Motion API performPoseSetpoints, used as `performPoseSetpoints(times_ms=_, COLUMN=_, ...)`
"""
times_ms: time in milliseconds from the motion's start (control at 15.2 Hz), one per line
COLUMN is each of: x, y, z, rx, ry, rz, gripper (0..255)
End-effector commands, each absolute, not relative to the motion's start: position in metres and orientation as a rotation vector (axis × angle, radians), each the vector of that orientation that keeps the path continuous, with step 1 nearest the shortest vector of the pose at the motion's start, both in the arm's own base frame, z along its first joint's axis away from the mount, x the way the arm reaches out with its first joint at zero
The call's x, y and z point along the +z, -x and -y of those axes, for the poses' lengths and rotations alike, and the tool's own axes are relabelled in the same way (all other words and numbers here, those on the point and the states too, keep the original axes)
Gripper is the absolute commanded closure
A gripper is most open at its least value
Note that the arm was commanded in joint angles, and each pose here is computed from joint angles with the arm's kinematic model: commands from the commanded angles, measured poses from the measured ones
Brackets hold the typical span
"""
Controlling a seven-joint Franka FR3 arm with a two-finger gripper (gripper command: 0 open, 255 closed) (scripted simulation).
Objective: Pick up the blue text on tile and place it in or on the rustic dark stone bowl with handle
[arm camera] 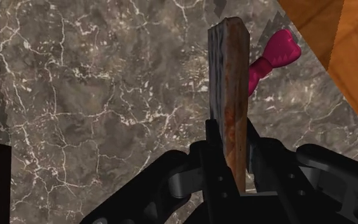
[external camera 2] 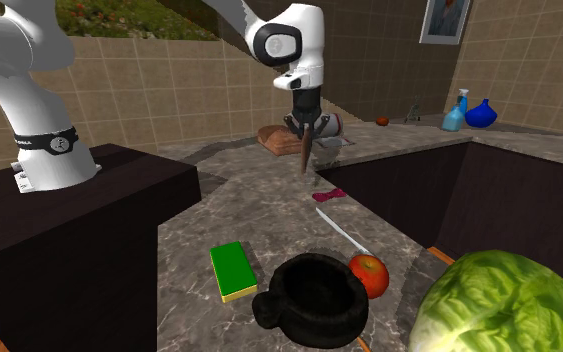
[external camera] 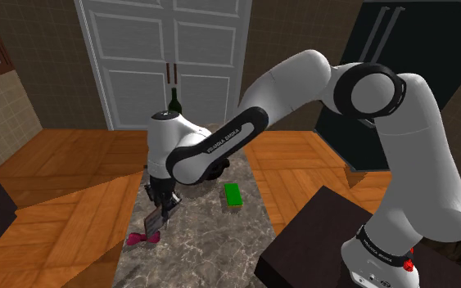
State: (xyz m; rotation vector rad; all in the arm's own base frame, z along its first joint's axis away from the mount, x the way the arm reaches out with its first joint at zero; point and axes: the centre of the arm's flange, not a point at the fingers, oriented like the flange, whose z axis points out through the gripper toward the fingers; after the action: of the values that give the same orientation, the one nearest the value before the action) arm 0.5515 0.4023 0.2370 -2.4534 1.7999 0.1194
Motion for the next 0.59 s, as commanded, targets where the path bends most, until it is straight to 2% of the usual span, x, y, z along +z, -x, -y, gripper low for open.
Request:
performPoseSetpoints(times_ms=0, x=0.247, y=-0.552, z=-0.403, rx=0.119, ry=2.453, rz=-1.800, gripper=255)
performPoseSetpoints(times_ms=330, x=0.270, y=-0.552, z=-0.403, rx=0.119, ry=2.453, rz=-1.800, gripper=255)
performPoseSetpoints(times_ms=528, x=0.271, y=-0.569, z=-0.367, rx=0.119, ry=2.453, rz=-1.800, gripper=255)
